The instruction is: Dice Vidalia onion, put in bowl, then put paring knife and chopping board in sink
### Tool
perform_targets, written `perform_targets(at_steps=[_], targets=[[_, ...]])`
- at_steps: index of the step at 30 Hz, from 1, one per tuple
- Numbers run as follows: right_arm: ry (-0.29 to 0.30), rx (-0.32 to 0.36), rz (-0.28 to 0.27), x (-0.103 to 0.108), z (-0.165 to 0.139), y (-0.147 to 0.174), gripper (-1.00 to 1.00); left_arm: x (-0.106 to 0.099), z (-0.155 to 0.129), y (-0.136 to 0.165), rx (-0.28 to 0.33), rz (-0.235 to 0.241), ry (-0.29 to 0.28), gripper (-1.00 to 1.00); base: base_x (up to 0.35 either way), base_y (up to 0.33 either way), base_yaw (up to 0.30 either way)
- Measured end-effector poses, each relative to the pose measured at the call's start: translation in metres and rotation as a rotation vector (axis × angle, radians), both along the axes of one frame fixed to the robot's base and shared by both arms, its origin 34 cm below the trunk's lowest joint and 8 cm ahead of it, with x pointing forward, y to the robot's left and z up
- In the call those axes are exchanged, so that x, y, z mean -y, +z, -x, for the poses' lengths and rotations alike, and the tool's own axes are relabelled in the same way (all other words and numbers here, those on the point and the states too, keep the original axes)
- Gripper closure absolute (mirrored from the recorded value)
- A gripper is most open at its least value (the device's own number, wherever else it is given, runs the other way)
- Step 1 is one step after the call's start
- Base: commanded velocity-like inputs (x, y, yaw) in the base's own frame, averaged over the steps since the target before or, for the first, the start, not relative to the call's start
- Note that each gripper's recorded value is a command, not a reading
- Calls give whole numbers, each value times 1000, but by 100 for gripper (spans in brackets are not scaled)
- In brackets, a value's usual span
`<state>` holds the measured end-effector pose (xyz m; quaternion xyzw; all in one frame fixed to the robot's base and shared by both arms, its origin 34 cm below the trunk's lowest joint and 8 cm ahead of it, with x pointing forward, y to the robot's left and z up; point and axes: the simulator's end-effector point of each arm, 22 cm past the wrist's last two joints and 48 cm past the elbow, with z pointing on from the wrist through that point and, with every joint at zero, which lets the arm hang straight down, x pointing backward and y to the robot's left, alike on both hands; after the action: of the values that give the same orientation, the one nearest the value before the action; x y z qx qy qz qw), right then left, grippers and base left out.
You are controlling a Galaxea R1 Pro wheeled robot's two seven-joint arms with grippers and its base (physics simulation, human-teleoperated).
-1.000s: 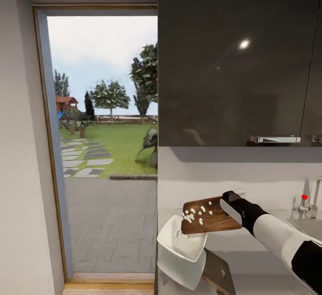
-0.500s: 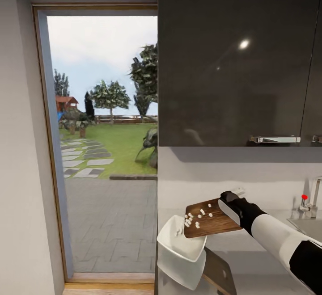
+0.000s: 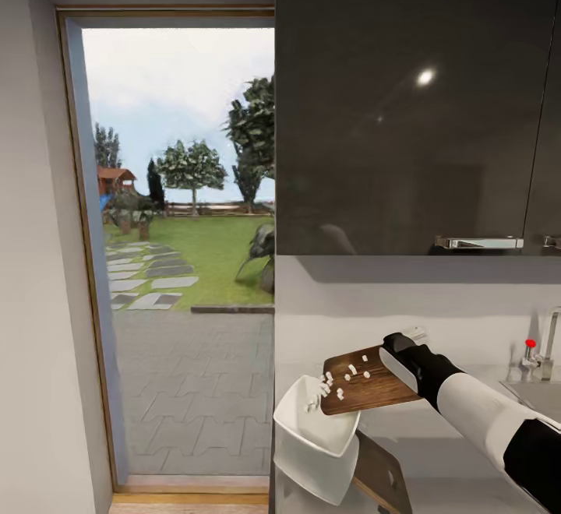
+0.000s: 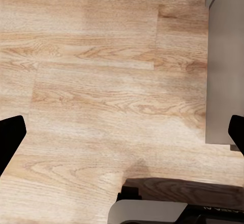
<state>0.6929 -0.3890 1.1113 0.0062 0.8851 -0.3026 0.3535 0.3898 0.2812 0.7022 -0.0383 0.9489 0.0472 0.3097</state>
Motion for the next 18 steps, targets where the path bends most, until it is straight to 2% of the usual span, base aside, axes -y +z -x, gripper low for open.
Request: perform_targets(at_steps=[6,12,18], targets=[[7,2,-4,-7,-1,0,100,0,0,0,-1,0,0,-100,0,0,0],[19,19,75,-16,-5,12,100,0,0,0,-1,0,0,-100,0,0,0],[23,21,90,-19,-6,14,100,0,0,0,-1,0,0,-100,0,0,0]])
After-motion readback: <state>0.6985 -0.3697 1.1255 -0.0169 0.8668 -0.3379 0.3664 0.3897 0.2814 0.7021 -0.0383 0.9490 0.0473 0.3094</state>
